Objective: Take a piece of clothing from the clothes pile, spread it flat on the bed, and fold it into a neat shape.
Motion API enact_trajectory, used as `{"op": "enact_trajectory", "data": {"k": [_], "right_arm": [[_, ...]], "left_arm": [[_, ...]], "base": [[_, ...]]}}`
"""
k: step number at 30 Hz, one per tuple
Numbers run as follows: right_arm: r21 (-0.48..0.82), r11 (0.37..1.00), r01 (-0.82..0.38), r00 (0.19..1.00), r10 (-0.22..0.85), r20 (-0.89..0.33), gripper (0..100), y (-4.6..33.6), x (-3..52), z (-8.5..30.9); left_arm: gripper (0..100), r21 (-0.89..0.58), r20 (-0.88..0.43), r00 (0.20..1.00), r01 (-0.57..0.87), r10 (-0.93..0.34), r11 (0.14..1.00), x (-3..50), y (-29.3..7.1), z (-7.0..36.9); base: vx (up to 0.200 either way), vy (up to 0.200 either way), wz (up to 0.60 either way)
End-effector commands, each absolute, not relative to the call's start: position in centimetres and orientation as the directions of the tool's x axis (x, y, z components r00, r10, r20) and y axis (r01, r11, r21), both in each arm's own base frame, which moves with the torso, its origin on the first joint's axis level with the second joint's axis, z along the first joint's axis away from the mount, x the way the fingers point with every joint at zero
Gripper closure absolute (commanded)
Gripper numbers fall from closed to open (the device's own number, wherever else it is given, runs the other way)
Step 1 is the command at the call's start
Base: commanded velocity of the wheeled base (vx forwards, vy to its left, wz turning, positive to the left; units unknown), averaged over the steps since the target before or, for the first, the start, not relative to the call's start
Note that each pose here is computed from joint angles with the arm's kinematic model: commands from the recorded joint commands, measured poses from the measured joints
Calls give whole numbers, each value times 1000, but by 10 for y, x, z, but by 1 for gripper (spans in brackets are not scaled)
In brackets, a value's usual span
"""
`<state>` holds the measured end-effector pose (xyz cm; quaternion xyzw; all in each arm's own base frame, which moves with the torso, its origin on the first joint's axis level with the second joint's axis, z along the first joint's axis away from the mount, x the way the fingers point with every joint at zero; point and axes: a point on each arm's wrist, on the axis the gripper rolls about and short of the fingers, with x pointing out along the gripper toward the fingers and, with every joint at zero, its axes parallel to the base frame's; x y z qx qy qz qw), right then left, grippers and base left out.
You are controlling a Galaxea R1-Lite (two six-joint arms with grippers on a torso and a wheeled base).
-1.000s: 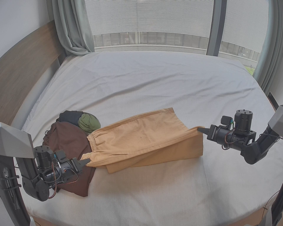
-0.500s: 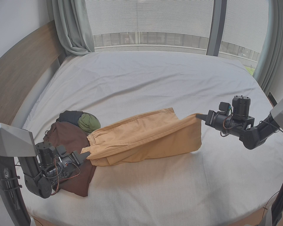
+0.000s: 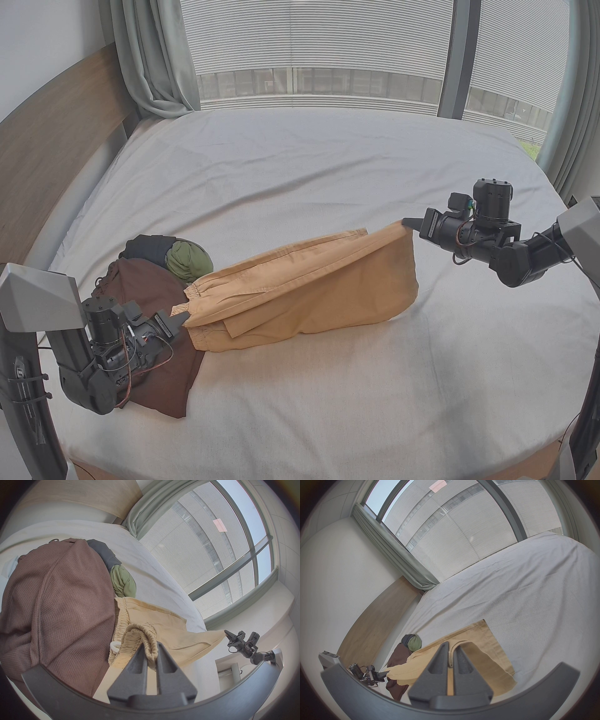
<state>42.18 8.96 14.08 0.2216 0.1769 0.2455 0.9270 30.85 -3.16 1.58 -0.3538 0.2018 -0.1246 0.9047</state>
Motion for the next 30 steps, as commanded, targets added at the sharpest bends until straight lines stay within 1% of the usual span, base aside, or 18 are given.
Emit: {"op": "enact_trajectory", "data": {"k": [1, 17, 22, 30], "right_arm": [[503, 783, -366, 810, 534, -241, 100, 93, 436, 123], [494, 779, -386, 822, 534, -198, 100, 96, 451, 128], [493, 778, -390, 823, 535, -193, 100, 100, 462, 122], [485, 790, -376, 841, 511, -180, 100, 109, 483, 104]], "left_arm": [[100, -699, -271, 892, 75, -361, 711, 315, -33, 12], [100, -724, -213, 907, 104, -365, 682, 328, -41, 21], [100, -729, -207, 910, 102, -360, 677, 331, -41, 20], [100, -720, -210, 930, 62, -303, 691, 346, -40, 7]], "base": [[0, 0, 0], [0, 0, 0], [0, 0, 0], [0, 0, 0]]}}
